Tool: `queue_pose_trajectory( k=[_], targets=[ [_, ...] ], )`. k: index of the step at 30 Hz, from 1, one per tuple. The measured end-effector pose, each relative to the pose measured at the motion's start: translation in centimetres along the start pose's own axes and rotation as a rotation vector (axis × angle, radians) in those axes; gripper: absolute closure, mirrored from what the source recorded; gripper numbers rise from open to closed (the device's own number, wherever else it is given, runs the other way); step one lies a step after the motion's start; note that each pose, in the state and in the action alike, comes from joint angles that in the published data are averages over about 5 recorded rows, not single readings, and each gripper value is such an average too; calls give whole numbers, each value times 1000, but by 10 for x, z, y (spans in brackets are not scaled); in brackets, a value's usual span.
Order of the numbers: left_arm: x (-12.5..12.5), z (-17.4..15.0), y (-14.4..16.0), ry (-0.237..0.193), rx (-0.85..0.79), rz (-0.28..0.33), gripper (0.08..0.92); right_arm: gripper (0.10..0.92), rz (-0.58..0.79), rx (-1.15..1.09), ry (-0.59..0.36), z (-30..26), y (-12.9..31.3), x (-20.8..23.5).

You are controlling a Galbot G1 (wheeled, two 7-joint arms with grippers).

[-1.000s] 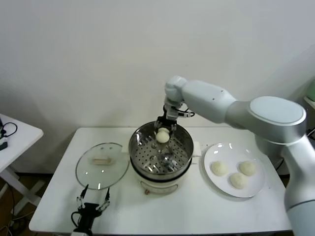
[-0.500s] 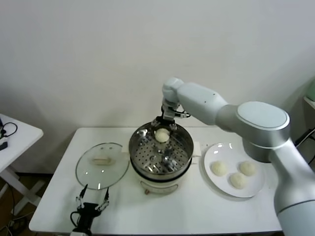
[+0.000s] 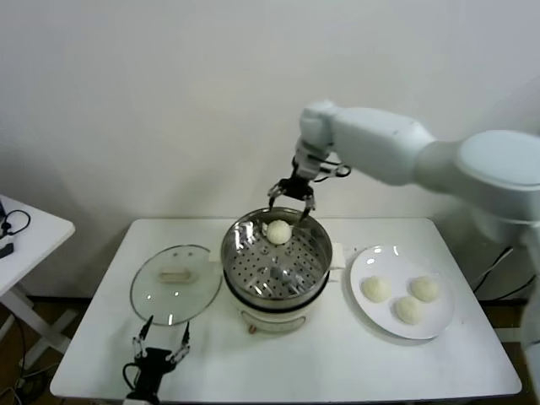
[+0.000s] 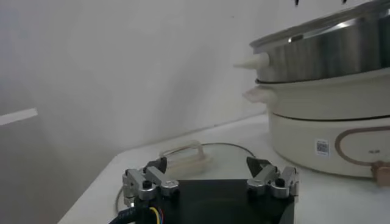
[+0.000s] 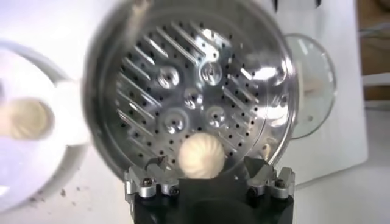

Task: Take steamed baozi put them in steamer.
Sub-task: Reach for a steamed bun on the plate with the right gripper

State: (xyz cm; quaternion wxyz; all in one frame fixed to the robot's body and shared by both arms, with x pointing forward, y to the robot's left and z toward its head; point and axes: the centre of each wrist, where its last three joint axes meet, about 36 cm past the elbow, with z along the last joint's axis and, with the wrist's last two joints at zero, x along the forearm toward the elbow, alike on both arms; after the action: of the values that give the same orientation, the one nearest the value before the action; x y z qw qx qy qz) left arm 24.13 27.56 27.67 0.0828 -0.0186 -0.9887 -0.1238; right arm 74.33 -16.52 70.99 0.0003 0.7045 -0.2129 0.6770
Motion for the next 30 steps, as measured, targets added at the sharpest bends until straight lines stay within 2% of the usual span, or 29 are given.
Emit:
queue_pose_trajectory(
  k=[8, 17, 22, 30],
  targets=[
    [-1, -3, -5, -10, 6, 5, 177, 200, 95, -288, 25, 8, 109, 28],
    [-2, -7, -8, -14, 15, 2, 177, 200, 165, -833, 166, -3, 223, 2],
    [-2, -7, -10, -10, 18, 1, 177, 200, 154, -1052, 219, -15, 261, -27],
    [-1, -3, -10, 0, 14, -3, 177, 200, 114, -1246, 252, -32, 289, -81]
  ],
)
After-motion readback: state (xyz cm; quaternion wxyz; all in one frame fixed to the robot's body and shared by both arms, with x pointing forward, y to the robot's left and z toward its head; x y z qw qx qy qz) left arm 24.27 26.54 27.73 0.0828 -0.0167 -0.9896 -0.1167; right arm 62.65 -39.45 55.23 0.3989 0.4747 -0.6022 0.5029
